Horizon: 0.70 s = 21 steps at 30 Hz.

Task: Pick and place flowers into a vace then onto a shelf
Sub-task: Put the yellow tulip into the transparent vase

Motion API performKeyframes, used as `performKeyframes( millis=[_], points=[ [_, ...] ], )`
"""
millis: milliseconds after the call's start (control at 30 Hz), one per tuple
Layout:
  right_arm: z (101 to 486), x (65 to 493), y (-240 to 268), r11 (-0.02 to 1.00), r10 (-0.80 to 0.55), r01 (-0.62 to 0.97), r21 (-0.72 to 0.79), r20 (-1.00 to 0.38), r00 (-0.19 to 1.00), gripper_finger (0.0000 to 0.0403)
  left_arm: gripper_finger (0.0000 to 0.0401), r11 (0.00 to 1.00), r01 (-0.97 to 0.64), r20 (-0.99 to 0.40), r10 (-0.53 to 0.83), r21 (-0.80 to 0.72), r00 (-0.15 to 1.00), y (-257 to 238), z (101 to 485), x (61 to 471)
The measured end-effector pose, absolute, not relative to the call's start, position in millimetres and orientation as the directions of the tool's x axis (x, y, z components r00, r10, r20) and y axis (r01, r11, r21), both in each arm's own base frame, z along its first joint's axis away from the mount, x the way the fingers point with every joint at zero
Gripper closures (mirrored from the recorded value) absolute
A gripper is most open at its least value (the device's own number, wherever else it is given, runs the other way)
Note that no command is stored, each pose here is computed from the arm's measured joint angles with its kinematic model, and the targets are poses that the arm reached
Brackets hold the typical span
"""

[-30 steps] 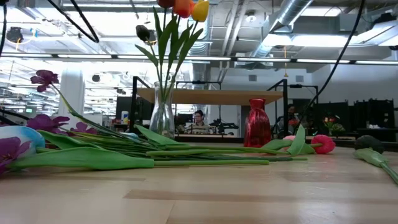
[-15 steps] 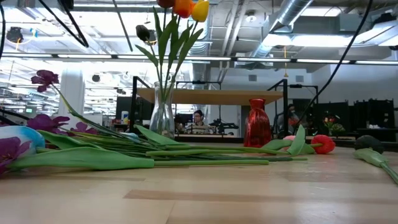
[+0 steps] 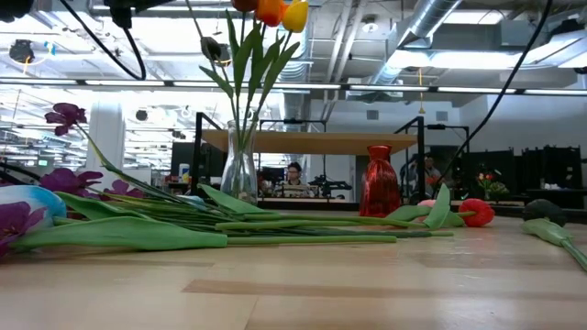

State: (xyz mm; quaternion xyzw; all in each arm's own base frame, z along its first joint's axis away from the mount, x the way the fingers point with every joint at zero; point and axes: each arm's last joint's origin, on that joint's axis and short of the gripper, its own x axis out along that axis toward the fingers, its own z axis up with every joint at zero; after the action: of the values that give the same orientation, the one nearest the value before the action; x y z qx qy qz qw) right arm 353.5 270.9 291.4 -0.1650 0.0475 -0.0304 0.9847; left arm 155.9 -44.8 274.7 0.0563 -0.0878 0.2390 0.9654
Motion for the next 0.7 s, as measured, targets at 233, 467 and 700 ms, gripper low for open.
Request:
performKeyframes(
  millis=[233, 467, 700],
  points=[
    [290.2, 346.2, 280.3, 0.948, -0.049, 0.018, -0.317, -0.091, 0.995, 0.0196, 0.0401, 0.879, -0.473, 0.189, 0.456, 0.057, 0.87, -26.5, 271.2, 163.4],
    [289.4, 341.3, 286.1, 0.946, -0.033, -0.001, -0.324, -0.098, 0.995, 0.0197, 0.0401, 0.881, -0.472, 0.13, 0.464, 0.034, 0.876, -8.8, 261.7, 171.6],
    [288.8, 340.9, 286.5, 0.945, -0.029, -0.006, -0.327, -0.103, 0.994, 0.0198, 0.0401, 0.877, -0.479, 0.104, 0.474, 0.032, 0.875, 0.0, 252.7, 184.8]
  ],
)
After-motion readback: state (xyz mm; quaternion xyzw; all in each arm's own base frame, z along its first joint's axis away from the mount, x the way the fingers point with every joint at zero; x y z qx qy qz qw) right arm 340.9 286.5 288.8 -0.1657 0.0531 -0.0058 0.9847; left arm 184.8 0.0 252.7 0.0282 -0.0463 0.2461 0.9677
